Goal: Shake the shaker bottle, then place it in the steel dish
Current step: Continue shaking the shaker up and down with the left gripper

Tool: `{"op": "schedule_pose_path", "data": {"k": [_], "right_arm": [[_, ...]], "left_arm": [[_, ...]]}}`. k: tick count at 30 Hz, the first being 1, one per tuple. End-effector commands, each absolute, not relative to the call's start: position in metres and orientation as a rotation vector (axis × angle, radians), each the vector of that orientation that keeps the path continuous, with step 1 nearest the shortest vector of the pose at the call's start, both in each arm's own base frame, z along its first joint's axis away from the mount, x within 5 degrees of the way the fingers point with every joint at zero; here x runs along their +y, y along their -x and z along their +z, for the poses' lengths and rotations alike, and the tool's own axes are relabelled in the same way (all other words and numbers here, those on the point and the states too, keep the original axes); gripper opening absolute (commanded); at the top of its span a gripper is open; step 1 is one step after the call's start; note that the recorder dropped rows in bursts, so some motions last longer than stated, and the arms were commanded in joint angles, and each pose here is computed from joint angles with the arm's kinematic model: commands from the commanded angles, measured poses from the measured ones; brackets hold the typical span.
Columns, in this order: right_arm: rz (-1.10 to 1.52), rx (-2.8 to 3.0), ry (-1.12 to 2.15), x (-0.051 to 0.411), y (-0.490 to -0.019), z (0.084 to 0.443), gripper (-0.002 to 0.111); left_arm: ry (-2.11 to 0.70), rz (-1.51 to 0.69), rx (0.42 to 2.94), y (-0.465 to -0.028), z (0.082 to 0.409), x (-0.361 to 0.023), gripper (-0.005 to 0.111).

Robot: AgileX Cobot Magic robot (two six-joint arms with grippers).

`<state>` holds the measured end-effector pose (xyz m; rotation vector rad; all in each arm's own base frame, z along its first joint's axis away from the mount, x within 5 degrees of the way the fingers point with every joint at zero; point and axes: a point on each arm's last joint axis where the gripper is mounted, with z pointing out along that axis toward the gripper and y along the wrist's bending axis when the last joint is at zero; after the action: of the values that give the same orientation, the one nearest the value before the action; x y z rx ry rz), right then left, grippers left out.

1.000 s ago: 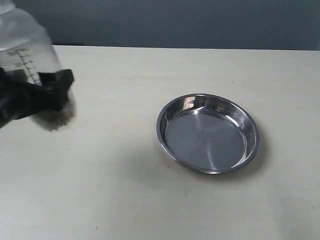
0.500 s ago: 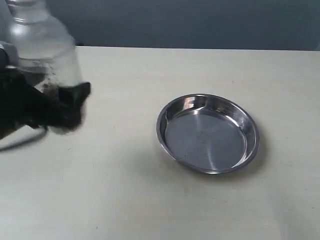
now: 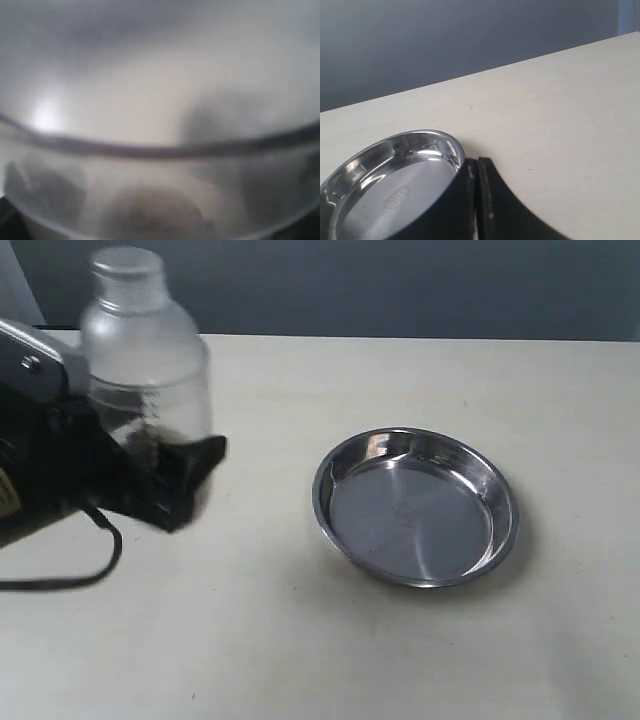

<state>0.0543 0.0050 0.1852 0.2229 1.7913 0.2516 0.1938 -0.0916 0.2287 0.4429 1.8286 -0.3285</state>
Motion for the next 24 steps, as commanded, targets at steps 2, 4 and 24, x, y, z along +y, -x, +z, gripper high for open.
{"op": "schedule_pose_path", "data": {"k": [2, 4, 24], "right_arm": [[0.243, 1.78, -0.213, 0.005, -0.054, 0.186, -0.001], [0.243, 1.78, -0.213, 0.005, -0.054, 0.186, -0.001], [0.243, 1.78, -0.213, 0.005, -0.054, 0.186, -0.001]], "left_arm": [[-0.304, -0.502, 1.593, -0.196, 0.255, -0.099, 0.0], [-0.175, -0.458, 1.615, -0.2, 0.255, -0.09, 0.0], [-0.244, -0.254, 1.926, -0.203, 0.213, -0.079, 0.0]]}}
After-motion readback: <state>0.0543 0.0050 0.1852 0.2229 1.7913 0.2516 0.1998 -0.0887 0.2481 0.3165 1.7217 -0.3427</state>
